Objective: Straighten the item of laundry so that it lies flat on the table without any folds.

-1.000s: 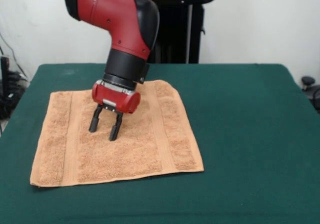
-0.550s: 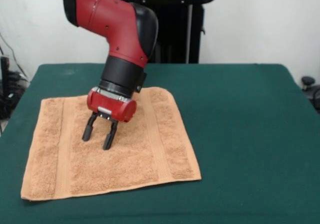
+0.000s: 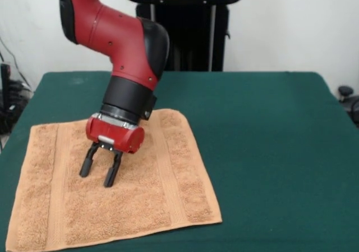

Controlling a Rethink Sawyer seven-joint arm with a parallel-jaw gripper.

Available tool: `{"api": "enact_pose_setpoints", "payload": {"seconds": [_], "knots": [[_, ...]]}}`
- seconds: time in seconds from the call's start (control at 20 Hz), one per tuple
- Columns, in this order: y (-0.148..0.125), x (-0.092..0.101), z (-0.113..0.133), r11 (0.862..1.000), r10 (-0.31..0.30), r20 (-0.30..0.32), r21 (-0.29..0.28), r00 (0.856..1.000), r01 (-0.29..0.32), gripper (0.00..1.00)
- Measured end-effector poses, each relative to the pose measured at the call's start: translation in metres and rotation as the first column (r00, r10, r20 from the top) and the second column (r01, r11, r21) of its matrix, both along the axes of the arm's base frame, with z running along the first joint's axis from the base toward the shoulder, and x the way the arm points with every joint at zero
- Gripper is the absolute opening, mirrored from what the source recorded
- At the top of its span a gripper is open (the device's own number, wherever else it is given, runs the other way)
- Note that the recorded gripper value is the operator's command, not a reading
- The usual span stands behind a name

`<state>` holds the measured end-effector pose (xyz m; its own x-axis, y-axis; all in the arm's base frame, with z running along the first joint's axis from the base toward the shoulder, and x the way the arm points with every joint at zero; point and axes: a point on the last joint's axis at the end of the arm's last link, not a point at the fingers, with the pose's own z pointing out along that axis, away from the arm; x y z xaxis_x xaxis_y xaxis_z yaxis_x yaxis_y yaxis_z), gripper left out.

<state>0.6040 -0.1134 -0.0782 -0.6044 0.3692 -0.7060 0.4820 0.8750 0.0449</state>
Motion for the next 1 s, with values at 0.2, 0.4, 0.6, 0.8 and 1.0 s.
{"api": "enact_pose_setpoints", "payload": {"seconds": [0.2, 0.4, 0.6, 0.8, 1.0], "knots": [[-0.005, 0.012, 0.012, 0.993, -0.076, -0.085, 0.08, 0.993, 0.083, 1.0], [-0.016, 0.017, 0.038, 0.94, -0.2, -0.355, 0.194, 0.913, 0.281, 1.0], [-0.017, 0.005, 0.049, 0.907, -0.216, -0.502, 0.214, 0.838, 0.362, 1.0], [-0.011, -0.018, 0.063, 0.876, -0.203, -0.65, 0.215, 0.732, 0.433, 1.0], [0.004, -0.027, 0.066, 0.885, -0.164, -0.675, 0.222, 0.72, 0.409, 1.0]]}}
